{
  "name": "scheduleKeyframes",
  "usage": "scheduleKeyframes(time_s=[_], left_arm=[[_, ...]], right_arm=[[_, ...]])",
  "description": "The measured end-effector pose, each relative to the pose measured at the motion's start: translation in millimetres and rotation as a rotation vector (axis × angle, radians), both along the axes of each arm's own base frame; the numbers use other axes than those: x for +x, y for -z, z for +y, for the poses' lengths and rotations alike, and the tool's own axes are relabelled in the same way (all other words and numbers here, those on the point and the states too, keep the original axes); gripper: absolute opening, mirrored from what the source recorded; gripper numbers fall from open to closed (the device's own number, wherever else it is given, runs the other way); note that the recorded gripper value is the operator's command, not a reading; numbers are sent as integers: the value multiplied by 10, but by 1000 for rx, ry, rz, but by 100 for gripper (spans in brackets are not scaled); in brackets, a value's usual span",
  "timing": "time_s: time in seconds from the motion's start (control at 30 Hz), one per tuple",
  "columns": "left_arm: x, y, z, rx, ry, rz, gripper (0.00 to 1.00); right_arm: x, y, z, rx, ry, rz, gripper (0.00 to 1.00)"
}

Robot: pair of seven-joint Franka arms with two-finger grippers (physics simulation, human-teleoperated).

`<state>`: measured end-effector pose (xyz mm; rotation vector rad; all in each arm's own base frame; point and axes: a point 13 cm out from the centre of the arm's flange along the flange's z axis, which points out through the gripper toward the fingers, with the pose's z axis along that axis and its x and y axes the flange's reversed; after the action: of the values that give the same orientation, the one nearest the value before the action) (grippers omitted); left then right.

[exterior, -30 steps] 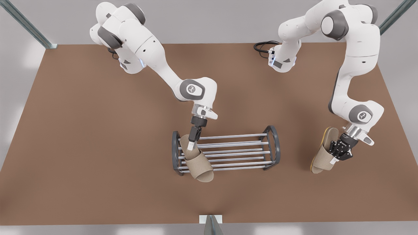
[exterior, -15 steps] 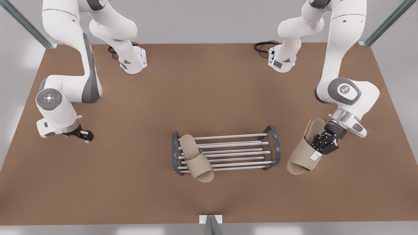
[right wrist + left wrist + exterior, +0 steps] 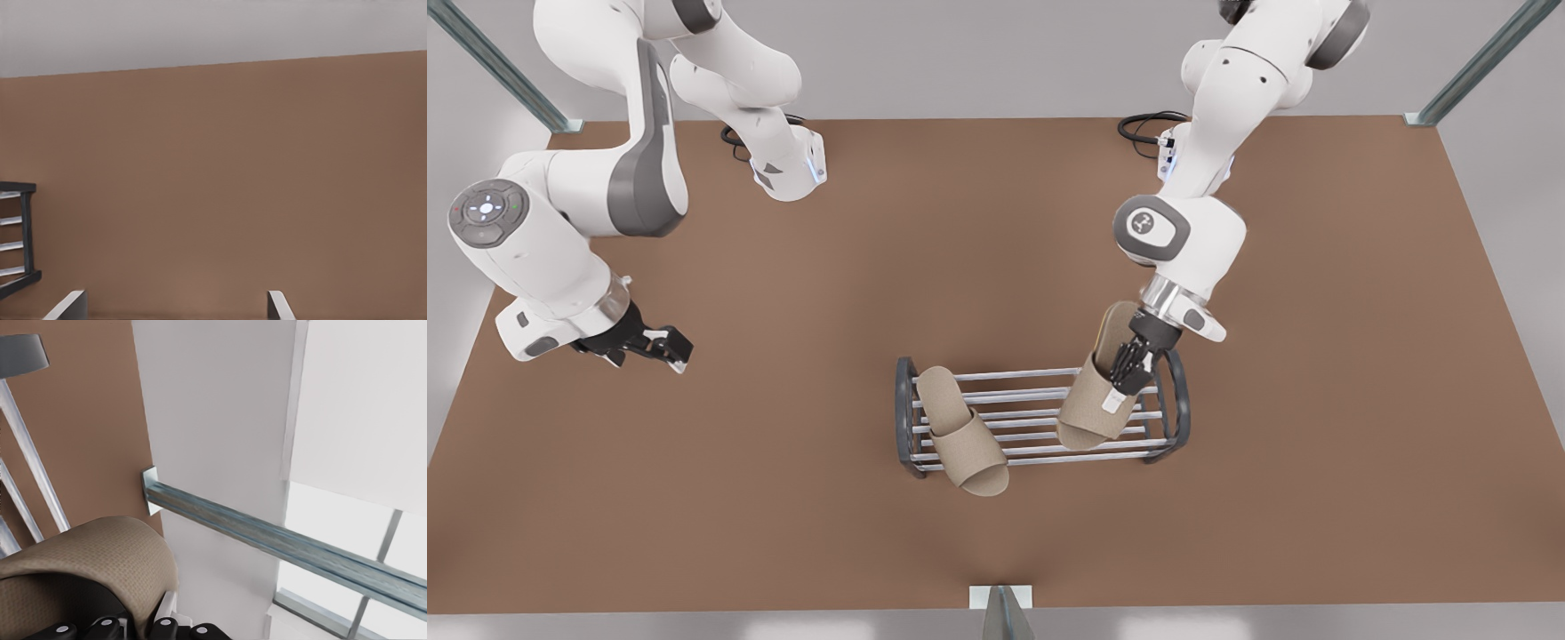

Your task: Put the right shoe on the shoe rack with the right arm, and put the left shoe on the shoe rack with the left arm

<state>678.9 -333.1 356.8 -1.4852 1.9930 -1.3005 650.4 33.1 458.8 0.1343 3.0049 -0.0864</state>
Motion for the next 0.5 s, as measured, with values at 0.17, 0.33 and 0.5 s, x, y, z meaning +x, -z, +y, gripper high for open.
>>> scheduleKeyframes(time_s=[0.17,0.33,0.5], left_arm=[[-180,461,-134,57,0,45,22],[-326,664,-262,74,0,69,23],[-486,756,-239,68,-24,102,23]], right_arm=[[9,62,18,-5,-35,7,100],[28,44,12,-8,-58,-2,100],[40,51,7,-9,-74,-5,100]])
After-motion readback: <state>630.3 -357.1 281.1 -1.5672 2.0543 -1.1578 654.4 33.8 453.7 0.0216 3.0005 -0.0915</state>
